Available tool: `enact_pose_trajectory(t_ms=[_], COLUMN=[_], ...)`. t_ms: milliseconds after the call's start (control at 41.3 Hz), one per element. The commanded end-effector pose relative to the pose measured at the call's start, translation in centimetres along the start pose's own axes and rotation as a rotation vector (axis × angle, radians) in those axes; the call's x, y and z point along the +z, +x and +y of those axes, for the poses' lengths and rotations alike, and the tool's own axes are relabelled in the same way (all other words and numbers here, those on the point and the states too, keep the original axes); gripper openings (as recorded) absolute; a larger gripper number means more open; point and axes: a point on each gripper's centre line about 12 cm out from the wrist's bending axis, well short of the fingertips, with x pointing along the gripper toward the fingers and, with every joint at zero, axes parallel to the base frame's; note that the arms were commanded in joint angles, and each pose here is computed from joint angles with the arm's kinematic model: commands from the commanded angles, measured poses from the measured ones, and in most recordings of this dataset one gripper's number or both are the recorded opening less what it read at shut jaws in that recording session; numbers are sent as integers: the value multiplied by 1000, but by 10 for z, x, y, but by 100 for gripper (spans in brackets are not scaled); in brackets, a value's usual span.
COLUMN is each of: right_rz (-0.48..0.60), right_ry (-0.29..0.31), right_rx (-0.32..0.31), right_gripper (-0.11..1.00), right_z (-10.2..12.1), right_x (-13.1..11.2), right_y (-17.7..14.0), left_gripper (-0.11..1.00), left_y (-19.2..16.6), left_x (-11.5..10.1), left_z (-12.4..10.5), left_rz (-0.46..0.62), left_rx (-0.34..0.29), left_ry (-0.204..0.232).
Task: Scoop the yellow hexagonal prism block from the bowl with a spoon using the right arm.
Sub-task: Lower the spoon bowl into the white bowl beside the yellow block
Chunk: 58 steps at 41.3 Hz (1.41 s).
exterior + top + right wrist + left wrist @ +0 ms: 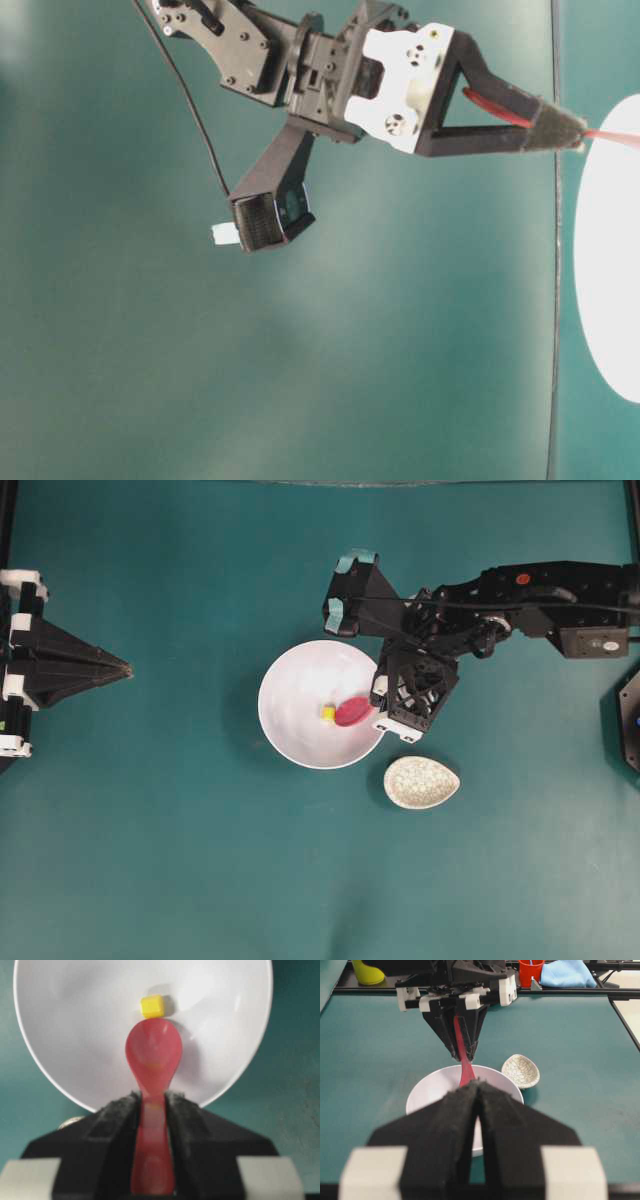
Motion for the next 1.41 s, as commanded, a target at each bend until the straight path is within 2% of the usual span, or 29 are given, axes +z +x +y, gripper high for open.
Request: enact_pose_trajectory(t_ms=[0,1017,1381], right_rz=[-43,-147,-171], right_ry=[-10,-28,-33], right_rx=[6,1,5], right_gripper=[24,24,24], right_z=[3,5,9], right_x=[9,19,16], right_y=[-7,17,23], left_gripper=[1,1,1], left_y=[2,2,2], left_x=[5,4,4], left_z=[0,0,0], left_rz=[-9,-6,-6], left_rx=[1,0,0], left_ry=[0,-6,-8])
